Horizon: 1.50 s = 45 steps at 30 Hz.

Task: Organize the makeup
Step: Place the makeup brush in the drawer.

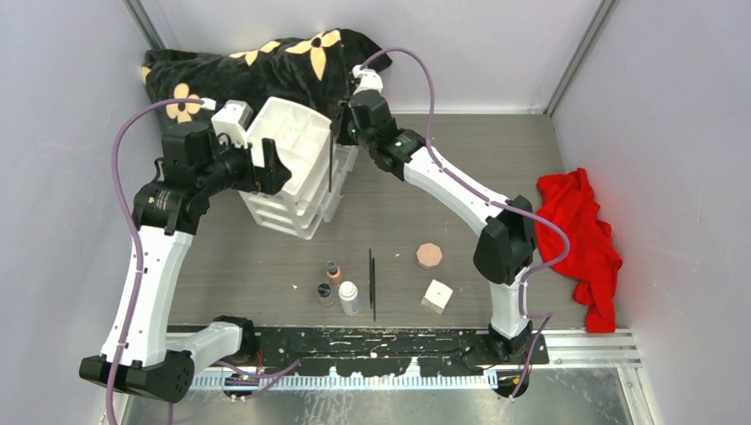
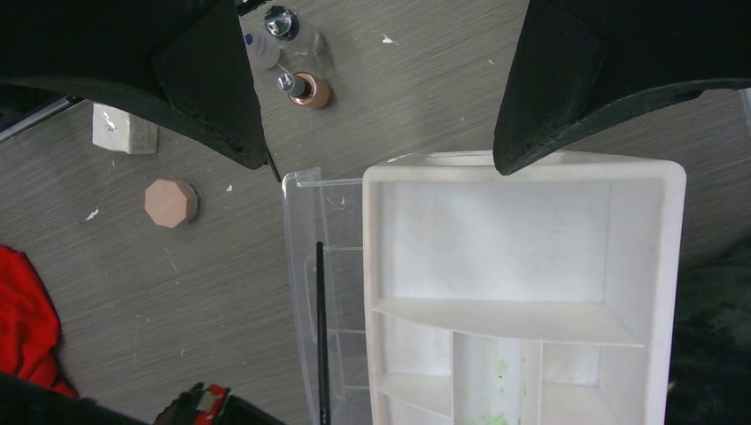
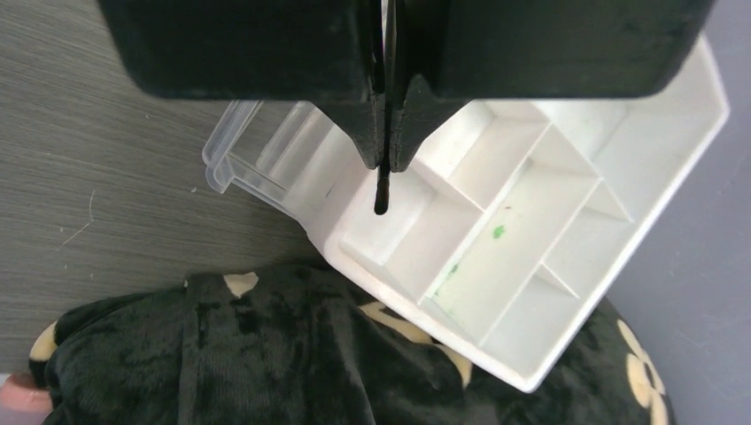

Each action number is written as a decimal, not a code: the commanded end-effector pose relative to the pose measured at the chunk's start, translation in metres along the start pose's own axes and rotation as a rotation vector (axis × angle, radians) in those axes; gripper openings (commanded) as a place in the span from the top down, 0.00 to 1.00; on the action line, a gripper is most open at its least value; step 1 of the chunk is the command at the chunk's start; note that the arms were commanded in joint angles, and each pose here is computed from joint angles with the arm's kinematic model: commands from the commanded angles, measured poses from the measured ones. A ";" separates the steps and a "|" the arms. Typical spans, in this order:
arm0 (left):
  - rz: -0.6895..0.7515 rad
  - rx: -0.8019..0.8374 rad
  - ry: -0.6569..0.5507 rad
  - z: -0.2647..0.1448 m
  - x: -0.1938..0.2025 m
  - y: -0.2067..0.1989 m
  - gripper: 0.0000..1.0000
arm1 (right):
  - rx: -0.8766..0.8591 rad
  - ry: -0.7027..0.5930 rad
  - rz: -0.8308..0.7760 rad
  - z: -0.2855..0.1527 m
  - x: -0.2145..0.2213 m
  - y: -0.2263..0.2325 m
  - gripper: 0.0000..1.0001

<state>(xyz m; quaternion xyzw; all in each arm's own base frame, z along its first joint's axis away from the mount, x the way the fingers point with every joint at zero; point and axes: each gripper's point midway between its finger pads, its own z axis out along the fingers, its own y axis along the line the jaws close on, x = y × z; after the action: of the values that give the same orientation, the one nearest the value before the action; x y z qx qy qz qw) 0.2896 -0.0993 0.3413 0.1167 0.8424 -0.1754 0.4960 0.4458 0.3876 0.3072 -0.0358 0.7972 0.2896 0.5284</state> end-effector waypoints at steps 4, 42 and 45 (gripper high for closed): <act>0.025 -0.003 -0.055 -0.010 -0.011 -0.001 0.00 | -0.054 -0.073 0.059 0.015 -0.006 0.009 0.99; 0.015 -0.033 -0.035 0.003 -0.010 0.007 0.00 | 0.264 0.598 -0.401 -0.206 0.236 -0.100 0.62; 0.012 -0.024 -0.036 0.003 -0.009 0.006 0.00 | 0.241 0.608 -0.395 -0.197 0.243 -0.091 0.62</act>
<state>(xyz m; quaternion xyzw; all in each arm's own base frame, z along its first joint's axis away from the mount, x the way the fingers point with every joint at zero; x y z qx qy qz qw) 0.2944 -0.0936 0.3322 0.1090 0.8507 -0.1583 0.4893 0.1989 0.2475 0.0917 -0.2400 0.9289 0.0186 0.2815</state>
